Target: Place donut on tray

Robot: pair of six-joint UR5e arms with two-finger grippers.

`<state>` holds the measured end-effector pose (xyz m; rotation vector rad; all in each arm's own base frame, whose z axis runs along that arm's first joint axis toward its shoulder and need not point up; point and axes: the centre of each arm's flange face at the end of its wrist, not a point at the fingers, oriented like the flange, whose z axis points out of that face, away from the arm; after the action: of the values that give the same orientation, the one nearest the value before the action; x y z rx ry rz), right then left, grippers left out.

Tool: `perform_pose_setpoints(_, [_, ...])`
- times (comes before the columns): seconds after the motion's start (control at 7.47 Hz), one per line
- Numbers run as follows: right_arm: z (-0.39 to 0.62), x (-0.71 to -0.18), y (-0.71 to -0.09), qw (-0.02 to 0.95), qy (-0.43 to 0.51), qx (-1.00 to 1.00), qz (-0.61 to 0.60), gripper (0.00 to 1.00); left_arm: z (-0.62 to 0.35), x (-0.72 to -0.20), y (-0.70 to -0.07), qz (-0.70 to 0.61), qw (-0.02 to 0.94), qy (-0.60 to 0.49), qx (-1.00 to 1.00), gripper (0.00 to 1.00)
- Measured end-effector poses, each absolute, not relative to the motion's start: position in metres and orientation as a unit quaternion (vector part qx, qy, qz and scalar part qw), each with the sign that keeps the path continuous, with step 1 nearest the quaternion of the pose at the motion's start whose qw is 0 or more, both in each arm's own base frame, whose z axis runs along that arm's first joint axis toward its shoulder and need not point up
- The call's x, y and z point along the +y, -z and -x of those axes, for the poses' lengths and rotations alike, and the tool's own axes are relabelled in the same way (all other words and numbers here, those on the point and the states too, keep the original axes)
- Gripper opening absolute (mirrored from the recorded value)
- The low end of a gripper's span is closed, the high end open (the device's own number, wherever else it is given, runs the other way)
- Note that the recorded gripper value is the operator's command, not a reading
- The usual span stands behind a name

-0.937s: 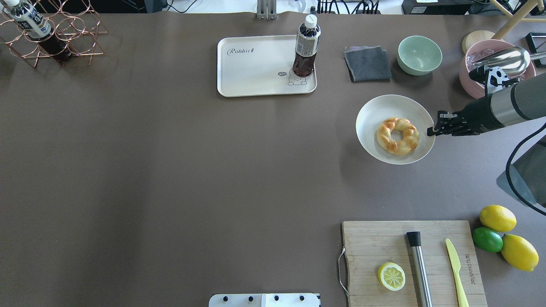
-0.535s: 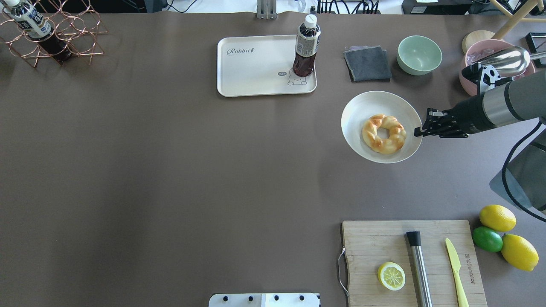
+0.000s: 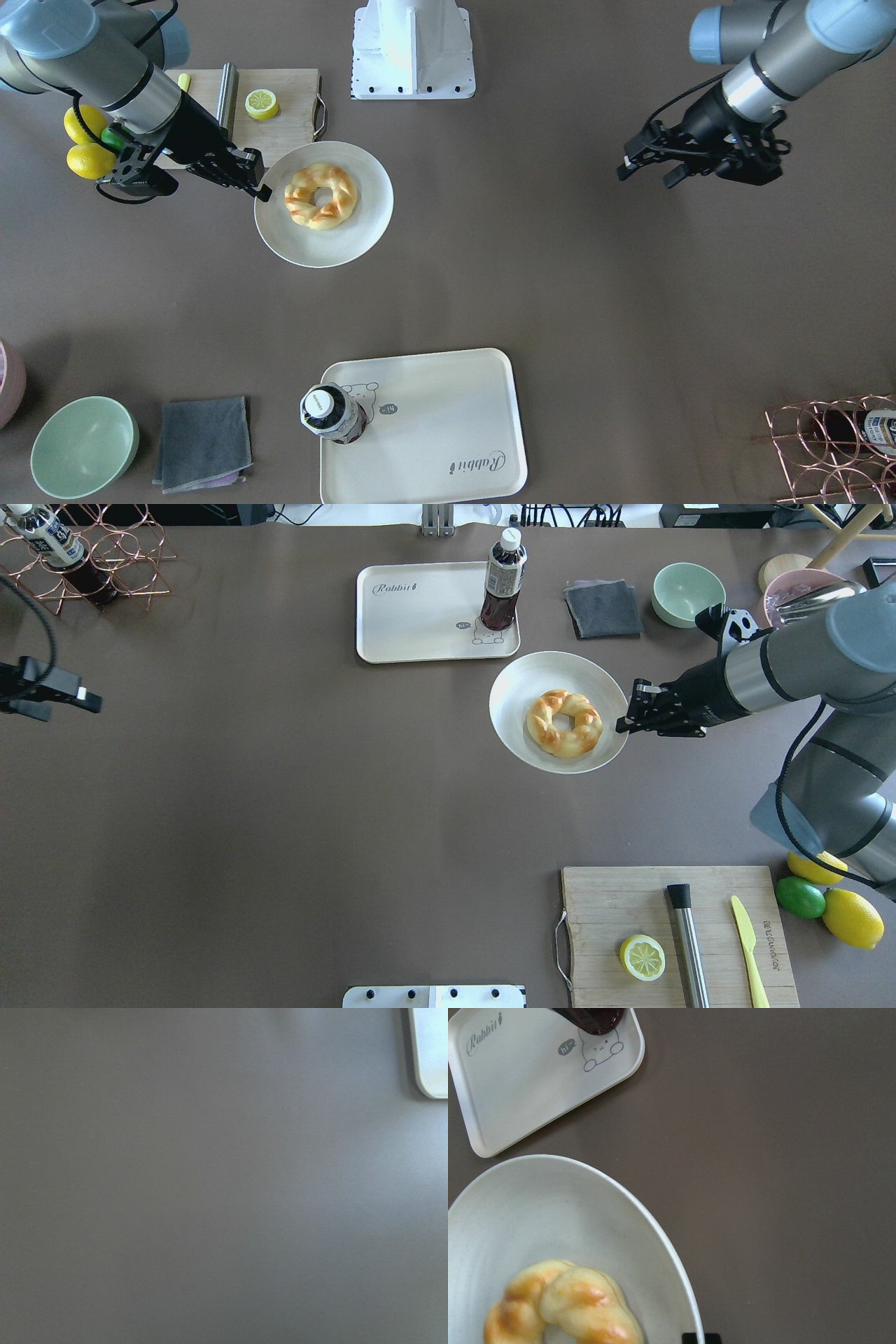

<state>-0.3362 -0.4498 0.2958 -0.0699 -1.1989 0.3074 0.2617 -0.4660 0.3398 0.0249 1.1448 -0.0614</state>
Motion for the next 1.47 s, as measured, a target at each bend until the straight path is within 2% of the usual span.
perform_pose_setpoints(0.54, [0.389,-0.425,-0.258,0.815,-0.154,-0.557,0.031,0.0,-0.401,-0.433,-0.244,0.038,0.824,0.079,0.56,0.95])
perform_pose_setpoints(0.94, [0.411,-0.41,-0.258,0.82,-0.155,-0.551,0.016,0.0,-0.438,-0.421,-0.201,0.051,0.826,0.098,0.553,0.92])
perform_pose_setpoints(1.47, [0.427,-0.389,-0.251,0.818,-0.159,-0.552,0.015,0.0,-0.448,-0.417,-0.19,0.054,0.826,0.105,0.551,0.88])
